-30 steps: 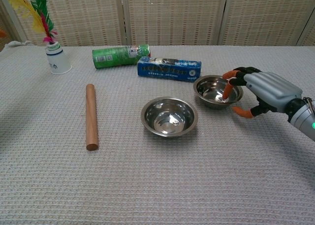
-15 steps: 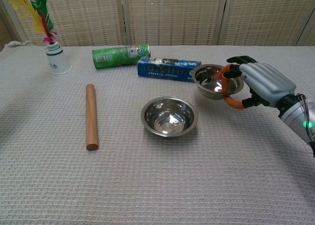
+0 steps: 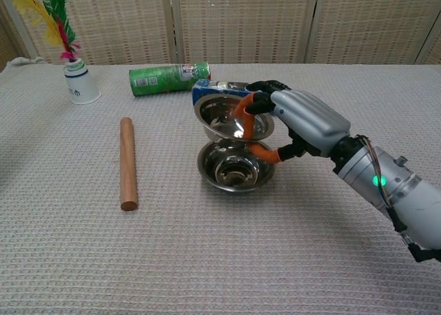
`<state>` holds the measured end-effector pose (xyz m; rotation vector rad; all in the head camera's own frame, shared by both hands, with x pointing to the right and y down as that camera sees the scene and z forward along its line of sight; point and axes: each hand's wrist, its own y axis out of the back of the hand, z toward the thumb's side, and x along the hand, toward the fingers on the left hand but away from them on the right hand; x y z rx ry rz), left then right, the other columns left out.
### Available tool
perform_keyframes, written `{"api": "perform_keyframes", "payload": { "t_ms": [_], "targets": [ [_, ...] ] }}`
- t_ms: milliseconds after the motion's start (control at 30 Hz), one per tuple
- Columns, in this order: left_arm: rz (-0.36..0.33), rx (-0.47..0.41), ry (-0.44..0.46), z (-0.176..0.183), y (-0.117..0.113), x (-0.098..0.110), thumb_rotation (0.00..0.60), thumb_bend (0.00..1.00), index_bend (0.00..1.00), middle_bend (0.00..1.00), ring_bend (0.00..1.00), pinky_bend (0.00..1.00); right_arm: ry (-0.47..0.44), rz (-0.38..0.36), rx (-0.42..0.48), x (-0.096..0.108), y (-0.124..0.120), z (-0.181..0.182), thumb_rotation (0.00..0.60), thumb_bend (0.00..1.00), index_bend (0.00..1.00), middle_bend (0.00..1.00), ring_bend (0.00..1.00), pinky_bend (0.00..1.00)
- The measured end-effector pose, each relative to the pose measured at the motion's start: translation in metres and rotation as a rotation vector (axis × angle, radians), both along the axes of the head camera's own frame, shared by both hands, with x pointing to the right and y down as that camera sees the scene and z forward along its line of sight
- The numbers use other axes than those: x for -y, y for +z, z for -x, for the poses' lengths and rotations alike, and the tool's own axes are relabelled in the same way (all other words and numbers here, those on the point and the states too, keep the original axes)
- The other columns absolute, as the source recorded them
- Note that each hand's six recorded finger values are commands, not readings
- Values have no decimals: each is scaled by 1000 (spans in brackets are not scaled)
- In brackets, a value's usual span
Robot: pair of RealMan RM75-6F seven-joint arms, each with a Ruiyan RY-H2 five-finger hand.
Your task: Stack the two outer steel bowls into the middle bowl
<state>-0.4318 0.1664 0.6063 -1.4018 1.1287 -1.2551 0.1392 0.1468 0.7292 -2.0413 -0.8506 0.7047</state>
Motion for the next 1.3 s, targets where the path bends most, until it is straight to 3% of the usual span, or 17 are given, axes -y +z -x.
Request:
{"api": "perform_keyframes", "payload": {
  "t_ms": [333, 400, 533, 600, 633, 700, 833, 1000, 1167, 1300],
  "targets": [
    [-3, 8, -8, 3, -8, -6, 600, 428, 148, 125, 12, 156, -41, -7, -32, -26, -10, -9, 600, 438, 742, 305, 60, 50],
    [3, 8, -7, 2, -6, -6, 600, 429, 148, 126, 12, 156, -44, -10, -55, -30, -12, -14, 600, 437, 688, 305, 60, 51],
    [7, 4, -5, -1, -4, -7, 600, 428, 149, 125, 12, 156, -51, 5, -100, -34, -12, -25, 600, 436, 428, 303, 59, 51],
    [9, 3, -6, -1, -4, -7, 600, 428, 149, 126, 12, 155, -53, 18, -106, -35, -10, -26, 600, 434, 181, 265, 58, 49],
    [10, 1, -7, -1, -4, -7, 600, 428, 149, 126, 12, 155, -53, 26, -111, -34, -9, -28, 600, 424, 110, 244, 55, 47],
    [16, -5, -9, -1, -4, -7, 600, 429, 150, 125, 12, 156, -50, 31, -121, -34, -8, -30, 600, 333, 4, 158, 24, 22],
    [36, -31, -16, -1, -5, -9, 600, 426, 148, 125, 12, 157, -41, 37, -145, -33, -13, -39, 600, 142, 0, 37, 0, 0],
    [87, -79, -43, 8, -16, -23, 600, 414, 116, 103, 9, 162, 6, 14, -189, -31, -32, -68, 600, 104, 0, 0, 0, 0],
    [192, -124, -103, 29, -35, -53, 600, 403, 53, 17, 0, 155, 116, -21, -369, -30, -60, -133, 600, 104, 0, 0, 0, 0],
    [235, -105, -126, 35, -54, -67, 600, 402, 23, 0, 0, 154, 260, -20, -518, -41, -96, -192, 600, 102, 0, 0, 0, 0]
  ]
}}
